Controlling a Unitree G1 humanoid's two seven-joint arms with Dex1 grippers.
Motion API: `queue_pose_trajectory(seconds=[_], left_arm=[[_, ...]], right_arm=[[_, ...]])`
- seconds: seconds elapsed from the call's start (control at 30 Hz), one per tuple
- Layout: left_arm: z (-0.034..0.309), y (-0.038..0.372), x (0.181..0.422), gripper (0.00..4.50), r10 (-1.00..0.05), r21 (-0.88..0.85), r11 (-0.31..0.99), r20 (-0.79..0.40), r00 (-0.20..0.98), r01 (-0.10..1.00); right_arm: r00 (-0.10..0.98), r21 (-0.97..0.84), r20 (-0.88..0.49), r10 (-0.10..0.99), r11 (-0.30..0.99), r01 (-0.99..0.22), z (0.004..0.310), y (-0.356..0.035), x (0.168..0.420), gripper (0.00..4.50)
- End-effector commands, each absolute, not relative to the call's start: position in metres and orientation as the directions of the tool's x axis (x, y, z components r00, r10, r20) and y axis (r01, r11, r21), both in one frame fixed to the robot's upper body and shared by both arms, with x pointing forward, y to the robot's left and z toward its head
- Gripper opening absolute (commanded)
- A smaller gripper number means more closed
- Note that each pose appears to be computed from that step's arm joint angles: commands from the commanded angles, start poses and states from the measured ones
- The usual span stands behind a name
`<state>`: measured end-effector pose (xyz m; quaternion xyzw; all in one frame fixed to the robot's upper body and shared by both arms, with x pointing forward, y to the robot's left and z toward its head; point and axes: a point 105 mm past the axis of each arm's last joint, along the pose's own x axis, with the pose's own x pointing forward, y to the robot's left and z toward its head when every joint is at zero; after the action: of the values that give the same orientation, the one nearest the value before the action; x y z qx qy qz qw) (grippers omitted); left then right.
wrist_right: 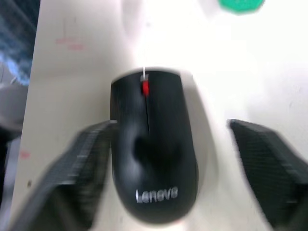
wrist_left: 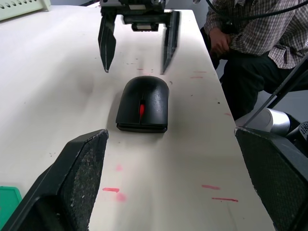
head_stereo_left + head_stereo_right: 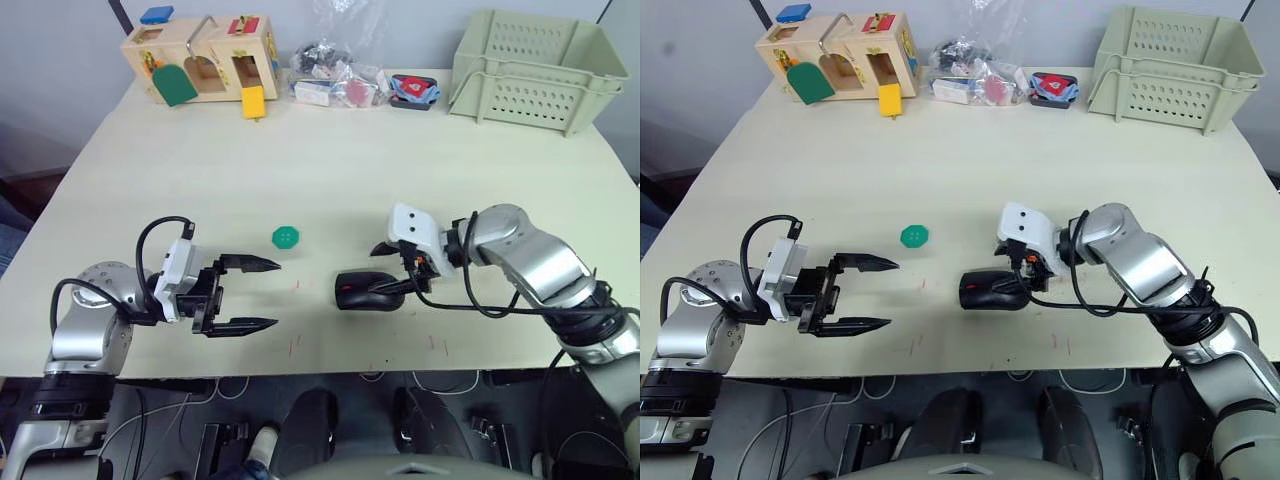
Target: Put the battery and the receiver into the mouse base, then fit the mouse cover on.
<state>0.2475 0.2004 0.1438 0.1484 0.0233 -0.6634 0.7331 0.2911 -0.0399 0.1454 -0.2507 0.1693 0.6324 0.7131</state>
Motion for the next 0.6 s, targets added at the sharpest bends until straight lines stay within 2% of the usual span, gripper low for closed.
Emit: queue_pose_trajectory(seconds=[0.03,0.4,0.6], left_arm=[[0.149,0.197,0.242,4.5,-0.969,0.21,0.025,-0.236,0.076,0.977],[0.149,0.197,0.24,4.5,-0.969,0.208,0.026,-0.236,0.076,0.978],[0.148,0.197,0.242,4.5,-0.969,0.208,0.03,-0.235,0.08,0.978]], right_arm=[[0.149,-0.196,-0.513,0.845,0.054,-0.979,0.155,-0.03,0.287,1.9],[0.094,-0.173,-0.502,0.859,0.006,-0.985,0.15,0.005,0.281,1.9],[0.081,-0.148,-0.555,0.828,-0.003,-0.989,0.137,0.016,0.282,1.9]])
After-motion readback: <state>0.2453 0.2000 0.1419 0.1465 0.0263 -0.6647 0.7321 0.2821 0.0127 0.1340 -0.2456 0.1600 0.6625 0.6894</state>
